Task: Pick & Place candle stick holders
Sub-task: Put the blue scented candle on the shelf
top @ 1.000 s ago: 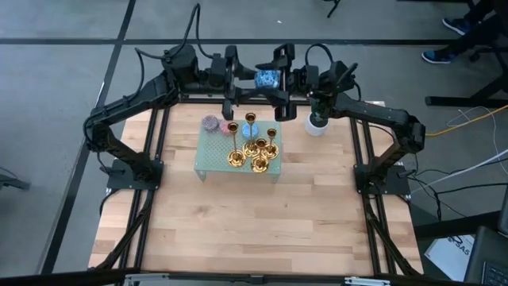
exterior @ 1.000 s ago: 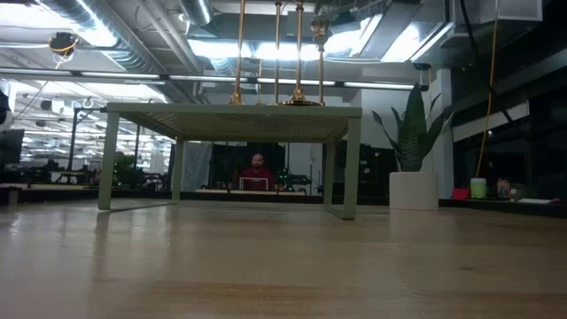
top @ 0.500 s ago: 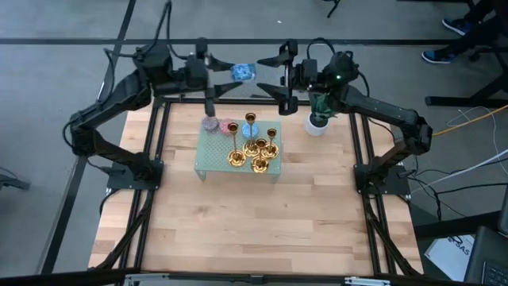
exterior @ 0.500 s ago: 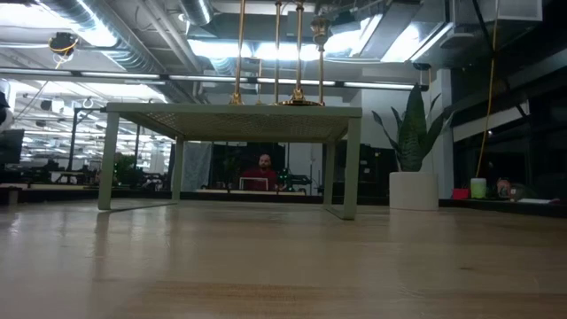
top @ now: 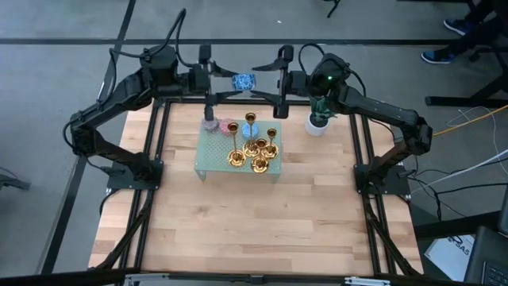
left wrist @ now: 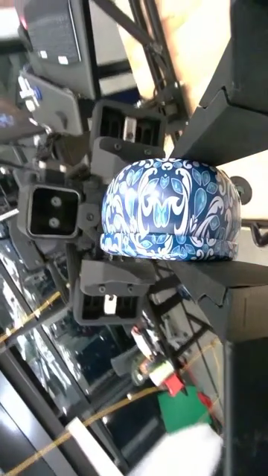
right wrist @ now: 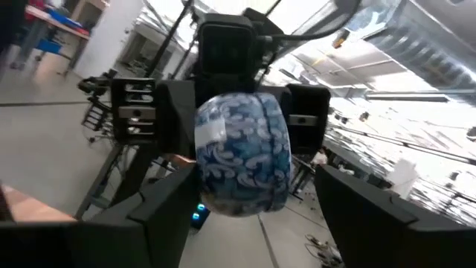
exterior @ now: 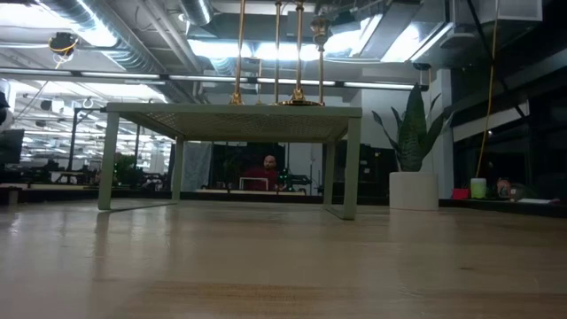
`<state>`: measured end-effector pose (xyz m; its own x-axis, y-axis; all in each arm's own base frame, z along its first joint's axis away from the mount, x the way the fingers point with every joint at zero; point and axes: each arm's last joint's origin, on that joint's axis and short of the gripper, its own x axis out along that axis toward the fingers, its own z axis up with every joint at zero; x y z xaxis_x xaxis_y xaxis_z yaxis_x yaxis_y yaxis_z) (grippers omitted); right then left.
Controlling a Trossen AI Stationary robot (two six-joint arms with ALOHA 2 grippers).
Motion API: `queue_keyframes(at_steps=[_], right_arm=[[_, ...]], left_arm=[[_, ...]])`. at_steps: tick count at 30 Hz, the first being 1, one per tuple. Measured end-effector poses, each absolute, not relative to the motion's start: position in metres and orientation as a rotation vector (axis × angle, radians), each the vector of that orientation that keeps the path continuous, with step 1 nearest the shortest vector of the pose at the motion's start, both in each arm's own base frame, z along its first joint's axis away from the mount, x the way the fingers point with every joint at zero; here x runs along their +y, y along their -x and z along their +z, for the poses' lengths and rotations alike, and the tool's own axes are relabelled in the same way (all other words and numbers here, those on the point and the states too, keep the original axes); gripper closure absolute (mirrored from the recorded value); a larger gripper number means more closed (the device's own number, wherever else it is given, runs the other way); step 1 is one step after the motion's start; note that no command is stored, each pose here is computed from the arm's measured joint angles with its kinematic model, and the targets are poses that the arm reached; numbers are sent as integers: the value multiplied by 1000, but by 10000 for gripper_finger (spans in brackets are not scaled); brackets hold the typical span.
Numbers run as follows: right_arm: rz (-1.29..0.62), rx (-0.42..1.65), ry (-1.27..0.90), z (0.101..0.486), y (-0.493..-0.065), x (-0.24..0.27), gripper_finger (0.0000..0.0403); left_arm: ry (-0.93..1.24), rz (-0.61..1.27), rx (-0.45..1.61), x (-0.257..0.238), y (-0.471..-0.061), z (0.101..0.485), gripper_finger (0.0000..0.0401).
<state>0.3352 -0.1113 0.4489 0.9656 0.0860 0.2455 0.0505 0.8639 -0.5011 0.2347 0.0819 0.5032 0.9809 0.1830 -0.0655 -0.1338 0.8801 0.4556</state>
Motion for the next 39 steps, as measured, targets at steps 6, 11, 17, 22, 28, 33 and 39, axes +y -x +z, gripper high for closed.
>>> queue_keyframes(at_steps=[6, 11, 17, 22, 28, 33, 39], right_arm=[[81, -273, 535, 448, -335, -110, 132], [83, -269, 533, 448, -335, -110, 173], [93, -250, 525, 446, -335, -109, 229], [77, -227, 546, 448, -330, -108, 229], [-44, -122, 637, 463, -299, -106, 229], [-195, 106, 729, 464, -267, -100, 229], [-281, 366, 775, 433, -237, -94, 229]], left_arm=[[-459, 129, 111, 83, -240, 500, 228], [-443, 129, 119, 84, -244, 498, 228], [-422, 143, 122, 85, -244, 498, 228], [-381, 198, 133, 86, -243, 497, 185], [-338, 313, 135, 88, -239, 500, 126], [-345, 358, 122, 86, -231, 505, 123], [-349, 389, 110, 84, -223, 509, 124]])
